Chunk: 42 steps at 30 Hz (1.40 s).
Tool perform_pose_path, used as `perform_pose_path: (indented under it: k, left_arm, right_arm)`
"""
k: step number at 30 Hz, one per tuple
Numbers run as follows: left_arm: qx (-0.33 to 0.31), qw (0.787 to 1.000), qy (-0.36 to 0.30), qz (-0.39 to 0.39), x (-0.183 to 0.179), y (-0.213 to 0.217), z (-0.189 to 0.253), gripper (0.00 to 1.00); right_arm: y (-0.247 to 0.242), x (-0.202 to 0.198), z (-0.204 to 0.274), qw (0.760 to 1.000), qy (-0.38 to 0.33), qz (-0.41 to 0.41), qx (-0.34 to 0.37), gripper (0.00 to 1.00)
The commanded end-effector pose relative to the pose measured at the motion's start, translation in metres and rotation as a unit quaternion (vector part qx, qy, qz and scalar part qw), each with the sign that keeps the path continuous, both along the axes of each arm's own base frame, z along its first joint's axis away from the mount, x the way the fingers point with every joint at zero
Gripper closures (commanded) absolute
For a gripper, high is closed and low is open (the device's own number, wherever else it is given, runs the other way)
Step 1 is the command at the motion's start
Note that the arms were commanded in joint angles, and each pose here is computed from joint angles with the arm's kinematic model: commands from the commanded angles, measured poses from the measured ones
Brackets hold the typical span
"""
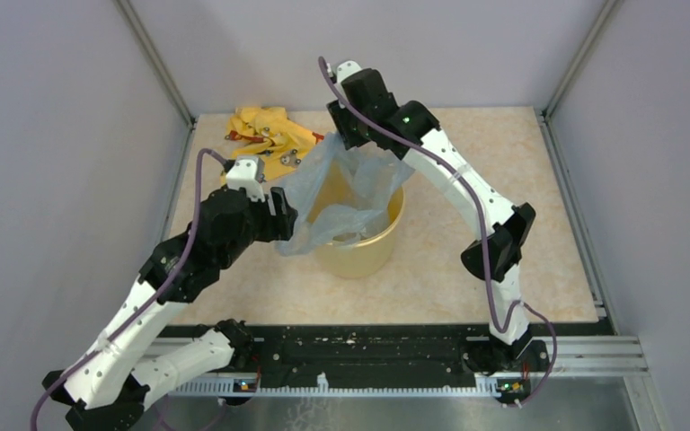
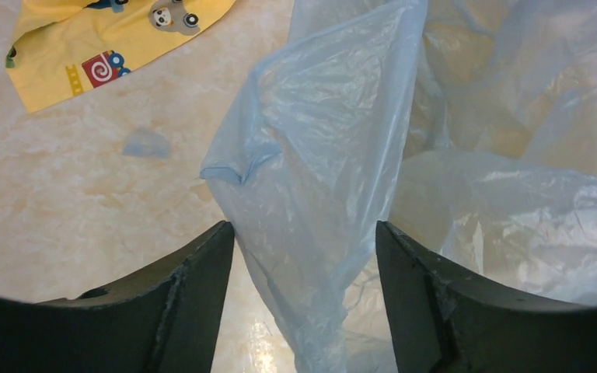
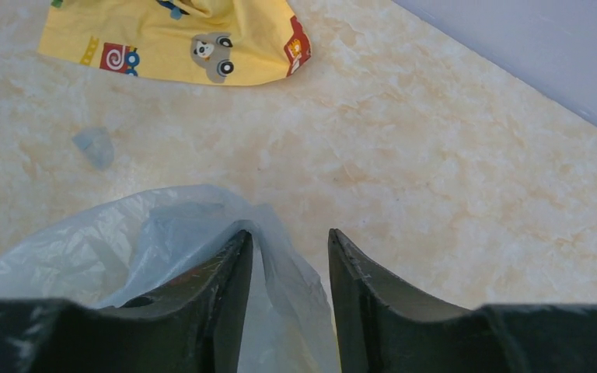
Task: Put the trash bags into the trash bin
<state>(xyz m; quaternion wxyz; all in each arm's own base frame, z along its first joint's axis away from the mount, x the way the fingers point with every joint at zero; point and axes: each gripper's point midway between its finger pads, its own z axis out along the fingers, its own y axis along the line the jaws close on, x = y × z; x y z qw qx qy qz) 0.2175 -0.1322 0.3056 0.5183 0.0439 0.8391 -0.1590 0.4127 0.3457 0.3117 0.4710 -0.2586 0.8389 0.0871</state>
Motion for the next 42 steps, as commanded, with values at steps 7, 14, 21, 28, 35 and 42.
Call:
perform_pose_path:
  k: [7, 14, 21, 28, 35, 42]
  left_arm:
    - [0.01, 0.998, -0.049, 0.032, 0.042, -0.011, 0.021, 0.43]
    - [0.044, 0.994, -0.056, 0.081, 0.054, 0.013, 0.018, 0.4]
    - [0.05, 0.997, -0.05, 0.045, 0.058, 0.002, 0.013, 0.29]
    - [0.048, 0.996, -0.042, 0.059, 0.07, 0.012, 0.004, 0.3]
    - [0.032, 0.998, -0.023, 0.043, 0.075, 0.009, -0.007, 0.35]
    - [0.016, 0.999, -0.011, 0.034, 0.078, 0.005, -0.016, 0.57]
  right_arm:
    - [-0.01, -0.033, 0.072, 0.998, -0.066, -0.002, 0.023, 0.36]
    - [-0.026, -0.057, 0.106, 0.995, -0.092, -0.009, 0.029, 0.19]
    - [-0.048, -0.077, 0.124, 0.994, -0.1, -0.022, 0.03, 0.13]
    - [-0.085, -0.103, 0.111, 0.996, -0.066, -0.054, 0.016, 0.13]
    - [-0.109, -0.145, 0.091, 0.997, -0.015, -0.045, 0.055, 0.12]
    - [-0.114, -0.173, 0.068, 0.993, 0.029, -0.036, 0.104, 0.25]
